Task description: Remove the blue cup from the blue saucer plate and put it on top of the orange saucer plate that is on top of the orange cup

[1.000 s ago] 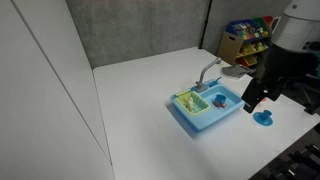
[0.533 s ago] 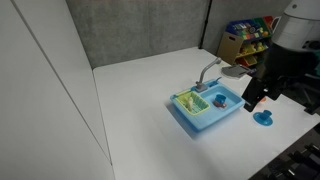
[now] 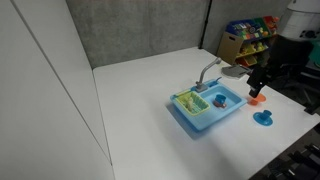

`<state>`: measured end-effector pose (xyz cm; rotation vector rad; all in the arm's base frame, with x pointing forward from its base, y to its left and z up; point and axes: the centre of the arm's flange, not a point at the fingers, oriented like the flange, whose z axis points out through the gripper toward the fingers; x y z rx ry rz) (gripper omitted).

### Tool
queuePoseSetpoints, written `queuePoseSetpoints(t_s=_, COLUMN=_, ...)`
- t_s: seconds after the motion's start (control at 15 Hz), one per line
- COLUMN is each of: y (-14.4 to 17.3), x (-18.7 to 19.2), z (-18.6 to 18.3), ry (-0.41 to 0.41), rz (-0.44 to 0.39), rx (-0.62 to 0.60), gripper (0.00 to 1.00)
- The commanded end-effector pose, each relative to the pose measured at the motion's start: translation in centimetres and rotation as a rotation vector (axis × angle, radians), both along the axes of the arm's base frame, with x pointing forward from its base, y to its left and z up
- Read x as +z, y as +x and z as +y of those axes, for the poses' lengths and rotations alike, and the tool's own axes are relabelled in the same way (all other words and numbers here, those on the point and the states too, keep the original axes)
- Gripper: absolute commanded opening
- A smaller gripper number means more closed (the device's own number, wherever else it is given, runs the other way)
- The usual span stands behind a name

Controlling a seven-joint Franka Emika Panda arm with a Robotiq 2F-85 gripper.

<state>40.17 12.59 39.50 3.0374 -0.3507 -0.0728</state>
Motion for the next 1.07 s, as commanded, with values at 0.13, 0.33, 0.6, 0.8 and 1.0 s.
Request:
queuePoseSetpoints(t_s=0.13, y=1.6, x=-1.4, z=-5.4, ry=-0.036, rz=-0.026, rx=-0.133, gripper=1.0)
queuePoseSetpoints(t_s=0.33, y=1.8, x=-2.6, z=-8.8, ry=-0.046, rz=-0.032, rx=-0.21, gripper=1.0)
queuePoseSetpoints(t_s=0.6, y=1.9, x=-3.9, z=-13.3, ry=-0.032, rz=-0.041, rx=-0.332, gripper=1.0)
queuePoseSetpoints(t_s=0.8, y=1.8, x=-5.0, z=-17.2, ry=-0.022, rz=-0.039, rx=-0.414, gripper=1.0)
queuePoseSetpoints(t_s=1.0, y=2.0, x=-6.9, z=-20.2, ry=0.008, rz=-0.024, rx=-0.465, gripper=1.0)
